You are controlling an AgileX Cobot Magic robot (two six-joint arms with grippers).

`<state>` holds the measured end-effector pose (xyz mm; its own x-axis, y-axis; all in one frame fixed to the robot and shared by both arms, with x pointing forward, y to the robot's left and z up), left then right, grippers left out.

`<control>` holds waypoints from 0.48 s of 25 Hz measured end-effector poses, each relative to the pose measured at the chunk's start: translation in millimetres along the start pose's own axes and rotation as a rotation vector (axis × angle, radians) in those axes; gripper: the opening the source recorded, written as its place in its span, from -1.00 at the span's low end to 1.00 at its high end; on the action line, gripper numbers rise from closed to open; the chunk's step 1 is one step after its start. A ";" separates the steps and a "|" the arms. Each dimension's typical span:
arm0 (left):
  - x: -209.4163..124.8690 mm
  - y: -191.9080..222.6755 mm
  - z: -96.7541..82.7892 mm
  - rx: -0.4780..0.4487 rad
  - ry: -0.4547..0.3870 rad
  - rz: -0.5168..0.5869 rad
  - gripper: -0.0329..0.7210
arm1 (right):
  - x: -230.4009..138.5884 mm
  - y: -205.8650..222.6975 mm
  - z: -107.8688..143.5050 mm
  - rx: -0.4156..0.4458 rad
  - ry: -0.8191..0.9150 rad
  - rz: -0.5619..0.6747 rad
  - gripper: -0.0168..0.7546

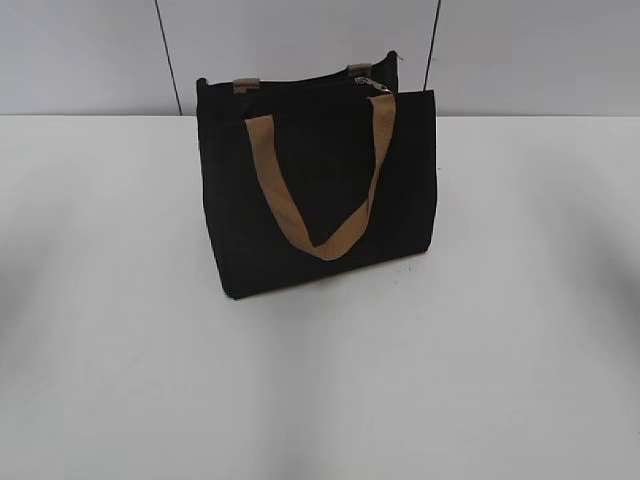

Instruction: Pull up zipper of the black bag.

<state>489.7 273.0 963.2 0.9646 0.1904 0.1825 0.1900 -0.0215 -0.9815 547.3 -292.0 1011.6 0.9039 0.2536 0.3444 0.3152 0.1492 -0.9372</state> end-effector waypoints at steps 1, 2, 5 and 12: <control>-4.4 -3.2 -1.5 -0.012 0.005 0.010 0.28 | -11.0 -2.0 4.3 0.001 0.001 0.004 -0.22; -7.8 -6.6 -3.9 -0.029 0.003 0.013 0.28 | -21.2 -5.8 8.7 0.000 0.000 0.001 -0.22; -21.2 -20.7 -4.0 -0.065 0.004 -0.029 0.28 | -56.7 -12.0 22.8 0.002 0.002 0.002 -0.22; -70.4 -47.4 14.6 -0.095 0.014 -0.186 0.28 | -129.8 -24.0 52.0 -0.022 -0.010 -0.074 -0.22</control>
<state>410.1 274.9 996.1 0.9136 0.1866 0.3613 0.3807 -0.0803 -0.9212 407.4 -278.8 992.2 0.8752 0.2520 0.4129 0.3871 0.1471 -0.9102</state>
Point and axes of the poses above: a point on each arm's last joint axis where the gripper is mounted, y pointing out along that axis toward the gripper, z along the wrist's bending axis when the last joint is at zero, x = y × z, the point moved 10 cm from there along y, pointing out along that axis toward the gripper, and after that the axes turned 10 degrees about -y, right-handed, at the moved point
